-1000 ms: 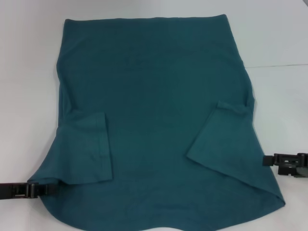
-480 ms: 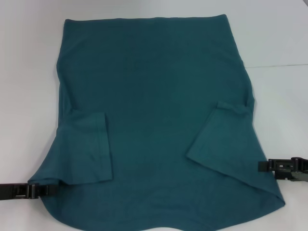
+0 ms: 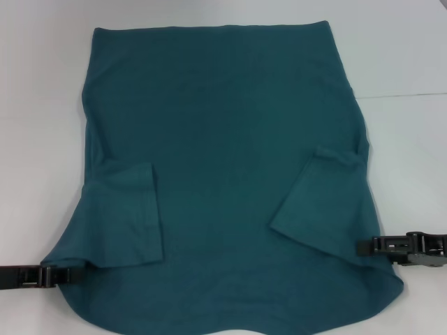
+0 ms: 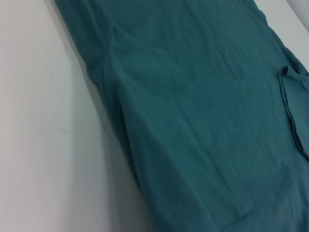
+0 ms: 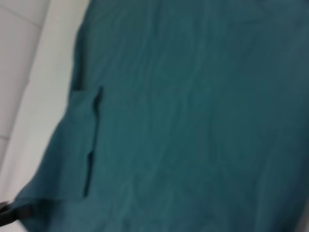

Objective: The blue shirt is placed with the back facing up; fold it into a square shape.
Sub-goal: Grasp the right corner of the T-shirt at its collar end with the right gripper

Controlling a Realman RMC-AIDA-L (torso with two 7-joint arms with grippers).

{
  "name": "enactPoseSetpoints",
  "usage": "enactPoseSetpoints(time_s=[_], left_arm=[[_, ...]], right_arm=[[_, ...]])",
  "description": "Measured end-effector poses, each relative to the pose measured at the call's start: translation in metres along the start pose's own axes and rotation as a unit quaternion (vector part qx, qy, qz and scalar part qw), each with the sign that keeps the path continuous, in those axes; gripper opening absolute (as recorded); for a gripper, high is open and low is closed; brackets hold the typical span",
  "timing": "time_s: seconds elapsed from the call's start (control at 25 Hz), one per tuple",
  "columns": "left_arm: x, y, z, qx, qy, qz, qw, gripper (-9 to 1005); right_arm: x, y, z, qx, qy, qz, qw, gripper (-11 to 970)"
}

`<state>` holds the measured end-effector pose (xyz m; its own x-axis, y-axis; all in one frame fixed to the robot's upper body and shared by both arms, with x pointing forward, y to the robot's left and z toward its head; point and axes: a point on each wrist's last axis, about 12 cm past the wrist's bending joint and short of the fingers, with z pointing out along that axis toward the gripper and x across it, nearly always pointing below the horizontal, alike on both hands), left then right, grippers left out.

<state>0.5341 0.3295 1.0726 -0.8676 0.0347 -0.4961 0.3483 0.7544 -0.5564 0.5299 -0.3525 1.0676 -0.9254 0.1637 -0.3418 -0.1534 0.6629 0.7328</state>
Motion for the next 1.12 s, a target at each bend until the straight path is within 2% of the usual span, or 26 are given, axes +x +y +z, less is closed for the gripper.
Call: enactPoseSetpoints(time_s=[0.28,0.84,1.12], left_arm=[[-0.0004,0.001,-0.0002,-0.004,-0.002,0.0,1.0,16],[-0.0015,0.0003,0.0005,-0.001,-0.008,-0.001,1.0,16],[-0.0027,0.0009,0.0004,-0.004,-0.013,-0.001,1.0,17]], right_arm=[[0.0008,0.009,0.0016,-0.029,0.018,-0.007,0.999,921],[0.0047,0.0072,0.0013,-0.017,0.048,0.007,0.999,920],[0.0074,0.0119,0.01,-0.025,0.065,0.01,0.998,918]])
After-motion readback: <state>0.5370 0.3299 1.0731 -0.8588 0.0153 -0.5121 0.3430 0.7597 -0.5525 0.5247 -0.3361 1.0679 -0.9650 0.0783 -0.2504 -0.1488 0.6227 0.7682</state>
